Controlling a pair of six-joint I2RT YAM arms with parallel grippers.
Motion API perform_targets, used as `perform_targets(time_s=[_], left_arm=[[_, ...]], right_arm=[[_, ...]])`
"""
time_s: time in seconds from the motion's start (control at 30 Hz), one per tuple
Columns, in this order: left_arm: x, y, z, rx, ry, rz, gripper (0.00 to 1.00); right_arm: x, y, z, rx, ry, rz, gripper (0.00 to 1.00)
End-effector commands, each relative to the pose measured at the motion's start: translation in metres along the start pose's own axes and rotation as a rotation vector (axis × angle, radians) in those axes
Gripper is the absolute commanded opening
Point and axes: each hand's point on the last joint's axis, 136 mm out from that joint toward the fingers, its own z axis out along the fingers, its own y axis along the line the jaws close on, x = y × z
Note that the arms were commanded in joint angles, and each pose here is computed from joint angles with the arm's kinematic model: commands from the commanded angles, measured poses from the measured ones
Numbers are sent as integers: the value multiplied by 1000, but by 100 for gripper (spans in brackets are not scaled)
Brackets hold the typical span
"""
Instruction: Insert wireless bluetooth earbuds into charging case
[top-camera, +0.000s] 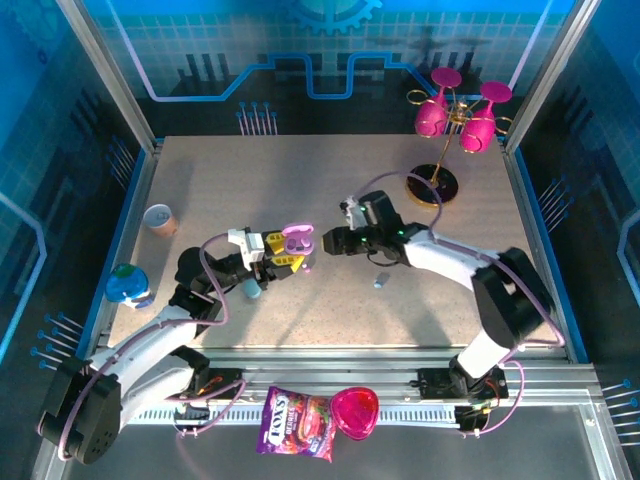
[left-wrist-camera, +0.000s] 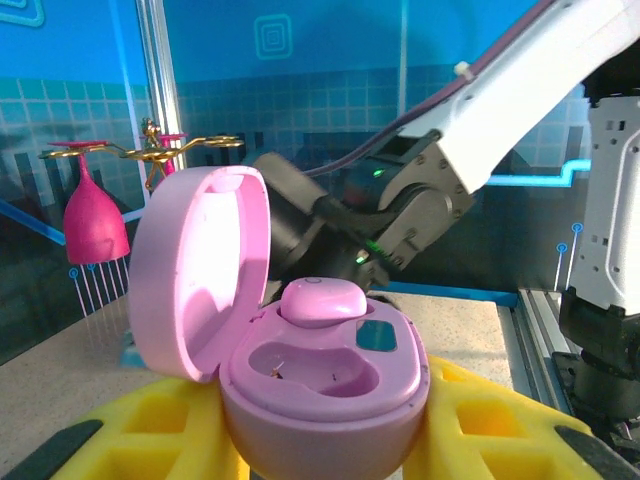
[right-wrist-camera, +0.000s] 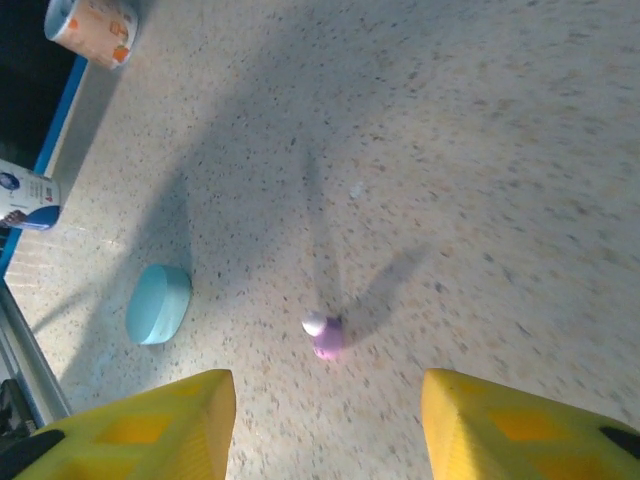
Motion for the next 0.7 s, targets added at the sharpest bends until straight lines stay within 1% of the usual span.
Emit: perform_targets(time_s=[0.0,0.13,0.3,0.5,0.67], left_arm=[[-6,-5,-4,11,-12,16,31],[-5,-8,-6,15,-1,8,31],[-5,-10,-8,14,3,9,31],[-3,-10,-9,10,4,4,32],[-1,-10,-9,9,7,-2,32]], right_arm=[[13,9,26,2,111,-55,47],[17,25,57,-48,190,-93,45],[24,40,84,-95,270,-127,44],[33,35,111,-118,317,-109,49],[44,30,118,-137,356,-84,51]])
